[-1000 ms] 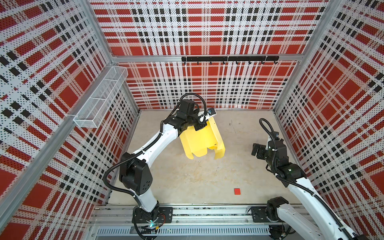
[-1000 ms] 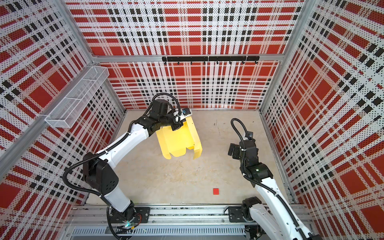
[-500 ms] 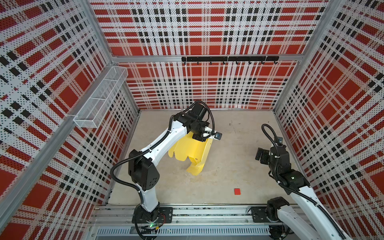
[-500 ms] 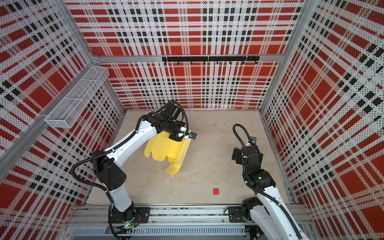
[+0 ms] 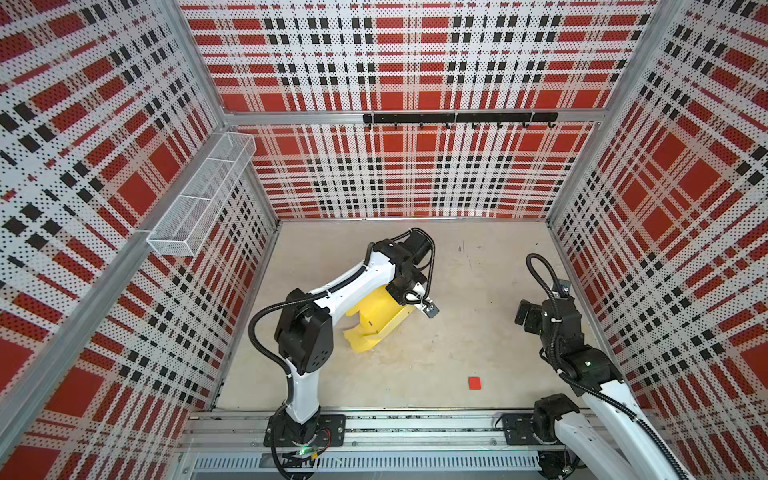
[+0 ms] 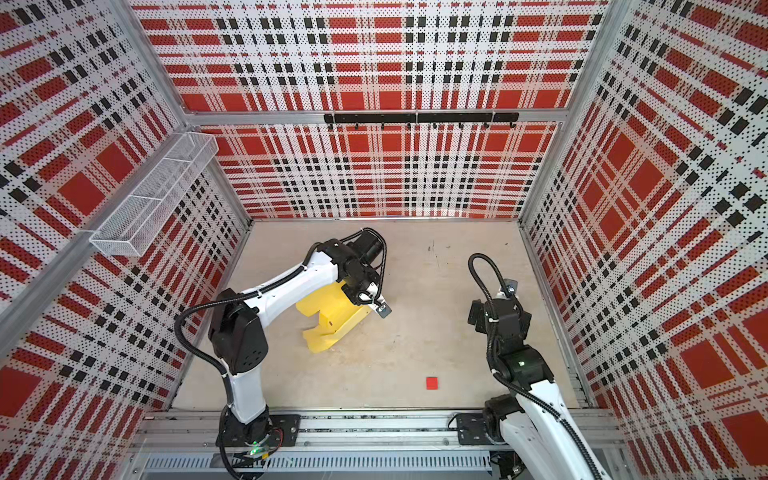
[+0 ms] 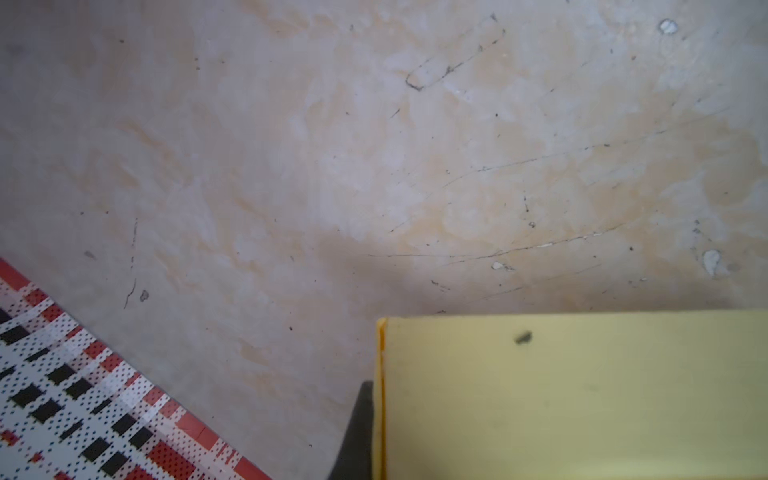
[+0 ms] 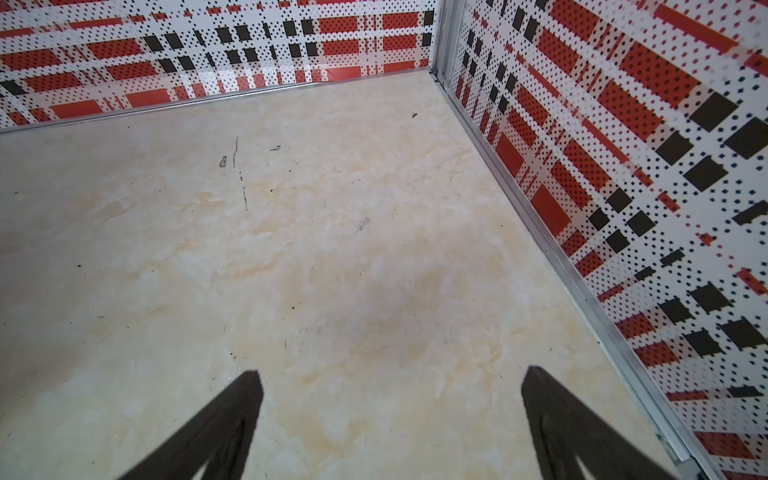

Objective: Fold the paper box

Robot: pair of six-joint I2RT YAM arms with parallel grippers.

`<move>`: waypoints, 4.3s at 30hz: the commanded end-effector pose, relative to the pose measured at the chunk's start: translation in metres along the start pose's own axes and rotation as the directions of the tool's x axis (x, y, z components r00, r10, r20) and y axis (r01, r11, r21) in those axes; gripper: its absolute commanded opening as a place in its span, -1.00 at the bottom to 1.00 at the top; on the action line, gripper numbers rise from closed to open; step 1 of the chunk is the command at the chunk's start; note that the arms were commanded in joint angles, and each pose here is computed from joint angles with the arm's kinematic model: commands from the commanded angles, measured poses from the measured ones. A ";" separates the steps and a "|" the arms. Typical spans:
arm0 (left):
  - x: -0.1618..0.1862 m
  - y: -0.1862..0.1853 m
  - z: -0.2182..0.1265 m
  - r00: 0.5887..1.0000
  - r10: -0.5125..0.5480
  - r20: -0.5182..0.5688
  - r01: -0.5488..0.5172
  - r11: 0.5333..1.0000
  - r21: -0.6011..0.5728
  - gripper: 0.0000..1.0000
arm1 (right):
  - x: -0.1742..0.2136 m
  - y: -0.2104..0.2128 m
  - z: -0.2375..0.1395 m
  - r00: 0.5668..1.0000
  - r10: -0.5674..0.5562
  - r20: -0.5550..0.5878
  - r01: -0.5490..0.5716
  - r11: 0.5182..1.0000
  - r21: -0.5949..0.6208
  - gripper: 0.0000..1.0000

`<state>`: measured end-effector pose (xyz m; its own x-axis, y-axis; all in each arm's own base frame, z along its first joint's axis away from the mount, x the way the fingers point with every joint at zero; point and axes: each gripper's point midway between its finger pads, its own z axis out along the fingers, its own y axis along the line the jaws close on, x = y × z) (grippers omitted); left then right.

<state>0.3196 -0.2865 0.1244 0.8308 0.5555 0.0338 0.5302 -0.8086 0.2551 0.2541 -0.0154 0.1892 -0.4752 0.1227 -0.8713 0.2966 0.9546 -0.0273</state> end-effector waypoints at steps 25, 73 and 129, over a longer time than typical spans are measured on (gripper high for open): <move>-0.015 -0.022 0.096 0.891 0.449 -0.066 -0.435 0.887 0.156 -0.63 | -0.006 -0.013 -0.006 0.998 0.047 0.049 -0.050 0.998 0.047 0.99; -0.077 0.099 -0.197 0.721 -0.462 0.517 0.668 0.663 -0.339 0.99 | -0.001 0.036 0.013 0.996 -0.052 -0.072 0.041 0.989 -0.142 0.99; 0.230 -0.141 -0.191 -0.591 -0.258 0.764 0.601 -0.773 0.203 0.99 | 0.098 0.356 0.005 0.912 -0.408 -0.047 0.265 0.672 -0.692 0.33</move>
<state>0.4002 -0.0139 0.2601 -0.5636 -0.2284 -0.7939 0.1360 0.9222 -0.3620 0.3082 0.3191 0.0835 -0.6140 -0.2988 -0.7306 -0.4942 0.8673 0.0606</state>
